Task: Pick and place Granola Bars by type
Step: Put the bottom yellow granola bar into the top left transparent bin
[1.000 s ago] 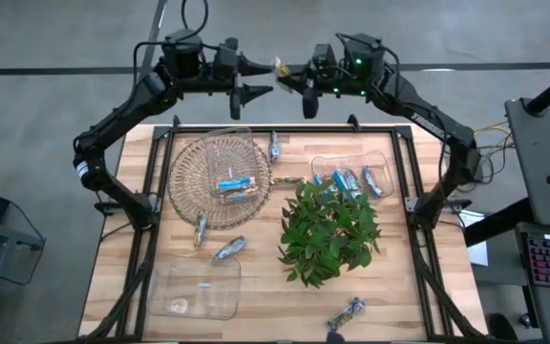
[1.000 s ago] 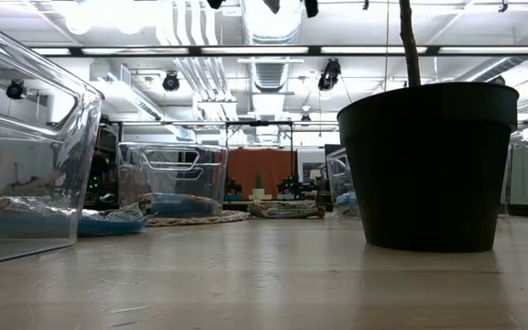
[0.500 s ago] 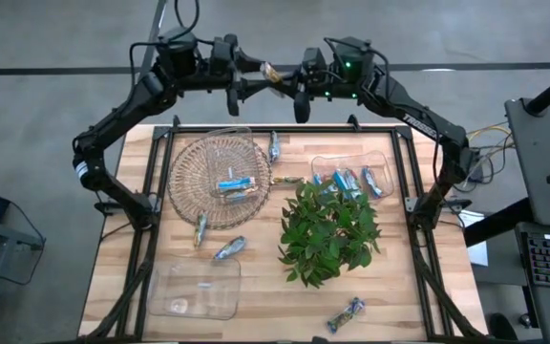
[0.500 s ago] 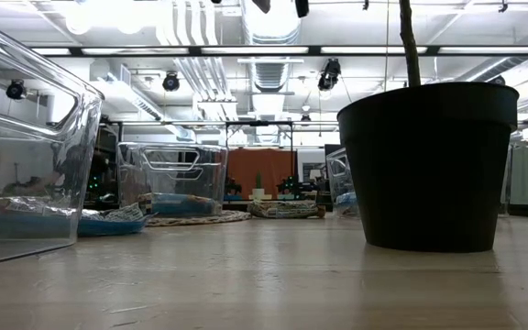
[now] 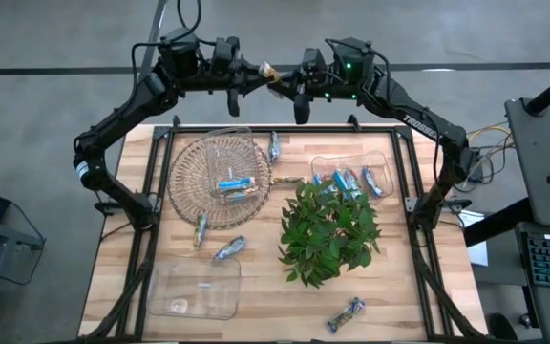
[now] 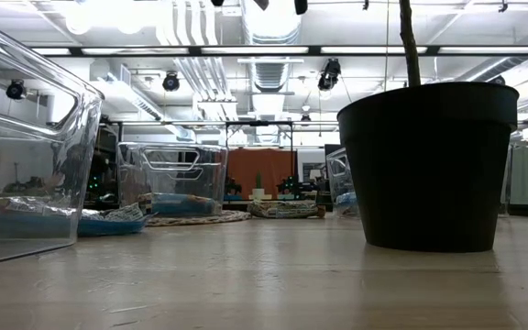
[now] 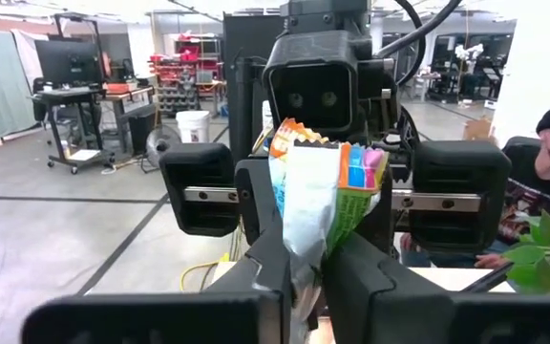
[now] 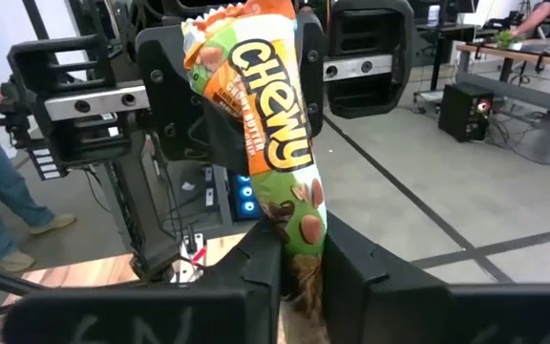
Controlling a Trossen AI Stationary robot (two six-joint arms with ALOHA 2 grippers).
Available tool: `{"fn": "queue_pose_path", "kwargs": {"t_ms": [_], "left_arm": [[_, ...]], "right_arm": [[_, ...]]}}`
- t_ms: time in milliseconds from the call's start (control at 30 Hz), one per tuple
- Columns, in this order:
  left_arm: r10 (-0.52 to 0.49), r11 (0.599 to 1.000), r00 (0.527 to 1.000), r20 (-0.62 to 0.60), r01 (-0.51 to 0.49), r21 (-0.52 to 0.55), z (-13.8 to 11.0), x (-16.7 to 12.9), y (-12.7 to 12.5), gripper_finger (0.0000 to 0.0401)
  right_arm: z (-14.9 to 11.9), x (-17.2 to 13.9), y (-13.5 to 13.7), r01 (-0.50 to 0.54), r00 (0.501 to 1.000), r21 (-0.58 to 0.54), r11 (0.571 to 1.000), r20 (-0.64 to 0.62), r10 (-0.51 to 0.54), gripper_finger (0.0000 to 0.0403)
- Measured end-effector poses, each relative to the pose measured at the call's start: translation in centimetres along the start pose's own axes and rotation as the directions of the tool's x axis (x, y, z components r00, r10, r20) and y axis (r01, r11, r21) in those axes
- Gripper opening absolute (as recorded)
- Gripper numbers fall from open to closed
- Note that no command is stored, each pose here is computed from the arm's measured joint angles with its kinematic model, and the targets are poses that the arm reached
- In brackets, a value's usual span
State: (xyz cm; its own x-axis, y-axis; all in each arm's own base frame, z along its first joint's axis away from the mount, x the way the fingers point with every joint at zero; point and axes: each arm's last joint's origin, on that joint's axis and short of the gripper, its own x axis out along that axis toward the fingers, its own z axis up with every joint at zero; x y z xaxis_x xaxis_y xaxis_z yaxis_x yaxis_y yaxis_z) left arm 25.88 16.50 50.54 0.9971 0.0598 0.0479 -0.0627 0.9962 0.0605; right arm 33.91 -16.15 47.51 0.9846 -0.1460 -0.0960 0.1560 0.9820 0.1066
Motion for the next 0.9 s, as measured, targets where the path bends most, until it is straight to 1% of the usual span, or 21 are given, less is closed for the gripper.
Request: {"fn": "queue_pose_path", "kwargs": {"t_ms": [133,233,367,467,567,667,800,900], "left_arm": [[0.008,1.0,1.0,0.0,-0.008,-0.012,0.0,0.0,0.0,0.0017],[0.016,1.0,1.0,0.002,-0.016,-0.012,0.0,0.0,0.0,0.0016],[0.04,0.999,0.999,-0.004,-0.04,-0.006,0.1,-0.2,0.0,0.0015],[0.043,0.999,0.998,-0.035,-0.043,-0.019,-0.2,-0.2,0.0,0.0014],[0.045,0.998,0.991,-0.123,-0.051,-0.046,-1.1,-0.3,-0.1,0.0014],[0.054,0.995,0.97,-0.236,-0.071,-0.066,-2.3,-0.5,-0.2,0.0014],[0.045,0.991,0.932,-0.359,-0.087,-0.101,-3.6,-0.9,-0.4,0.0013],[0.041,0.985,0.893,-0.447,-0.11,-0.129,-4.4,-1.2,-0.7,0.0011]], "right_arm": [[0.0,0.0,0.0,0.0,1.0,0.0,1.0,-0.006,0.0,0.0077],[0.0,-0.4,0.1,-0.001,1.0,-0.017,1.0,-0.023,0.0,0.0112],[0.7,-2.0,0.7,-0.009,0.998,-0.036,0.999,-0.059,0.007,0.0167],[1.4,-3.5,1.3,-0.014,0.996,-0.027,1.0,-0.086,0.012,0.0202],[1.5,-5.1,1.8,-0.012,0.988,-0.012,1.0,-0.154,0.01,0.0226],[1.4,-6.8,2.4,-0.015,0.976,-0.029,0.999,-0.217,0.009,0.0241],[1.5,-8.8,3.0,-0.018,0.967,-0.044,0.999,-0.256,0.006,0.0249],[1.5,-9.4,3.3,-0.017,0.963,-0.043,0.999,-0.269,0.005,0.0247]]}}
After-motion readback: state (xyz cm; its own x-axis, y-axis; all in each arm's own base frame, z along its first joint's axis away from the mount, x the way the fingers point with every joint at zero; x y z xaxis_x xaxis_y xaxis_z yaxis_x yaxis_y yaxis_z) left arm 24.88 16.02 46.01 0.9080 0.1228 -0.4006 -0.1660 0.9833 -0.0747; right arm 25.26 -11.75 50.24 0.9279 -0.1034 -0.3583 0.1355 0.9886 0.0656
